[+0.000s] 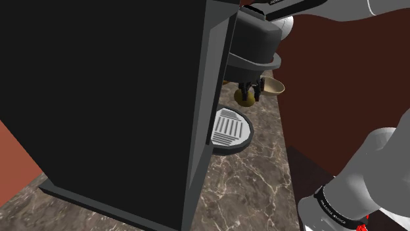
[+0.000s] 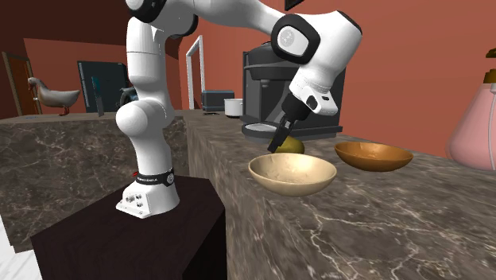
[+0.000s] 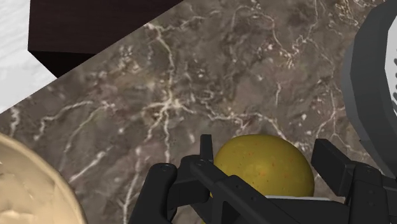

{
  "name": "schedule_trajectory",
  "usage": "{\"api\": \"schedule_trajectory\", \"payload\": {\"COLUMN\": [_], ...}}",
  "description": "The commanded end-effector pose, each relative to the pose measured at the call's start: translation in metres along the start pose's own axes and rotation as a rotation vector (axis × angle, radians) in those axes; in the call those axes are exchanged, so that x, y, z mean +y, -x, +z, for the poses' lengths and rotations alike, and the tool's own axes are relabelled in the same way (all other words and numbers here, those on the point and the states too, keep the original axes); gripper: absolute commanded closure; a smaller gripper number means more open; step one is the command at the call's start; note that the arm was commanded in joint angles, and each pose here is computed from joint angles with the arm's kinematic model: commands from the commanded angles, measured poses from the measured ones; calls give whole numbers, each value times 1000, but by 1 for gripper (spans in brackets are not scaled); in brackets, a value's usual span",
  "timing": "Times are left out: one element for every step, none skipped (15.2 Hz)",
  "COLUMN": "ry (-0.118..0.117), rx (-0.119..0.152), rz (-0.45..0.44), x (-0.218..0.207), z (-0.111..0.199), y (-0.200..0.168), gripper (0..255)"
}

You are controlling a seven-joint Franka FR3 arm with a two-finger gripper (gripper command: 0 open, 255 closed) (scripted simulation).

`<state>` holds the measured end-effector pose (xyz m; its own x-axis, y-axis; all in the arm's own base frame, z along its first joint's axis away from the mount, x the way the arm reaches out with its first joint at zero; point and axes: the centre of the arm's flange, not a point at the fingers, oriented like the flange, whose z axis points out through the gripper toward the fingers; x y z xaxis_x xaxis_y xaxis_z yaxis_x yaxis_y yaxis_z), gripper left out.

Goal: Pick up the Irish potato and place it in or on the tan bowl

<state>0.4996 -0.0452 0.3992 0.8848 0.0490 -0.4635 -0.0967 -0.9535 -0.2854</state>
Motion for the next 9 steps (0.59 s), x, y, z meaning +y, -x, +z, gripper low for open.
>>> {"api": "schedule_trajectory", "payload": {"ry": [0,0,0,0,0,0,0,0,0], "rx": [0,0,0,0,0,0,0,0,0], "rz": [0,0,0,0,0,0,0,0,0], "x": [0,0,-1,-3,-5,-6,-8,-9,-11], "z": [0,0,-4,-9,-13,-18,-22,-26,-31], "y": [0,0,2,5,7,10,12,14,17], "gripper": [255,255,255,255,255,255,255,255,255]}}
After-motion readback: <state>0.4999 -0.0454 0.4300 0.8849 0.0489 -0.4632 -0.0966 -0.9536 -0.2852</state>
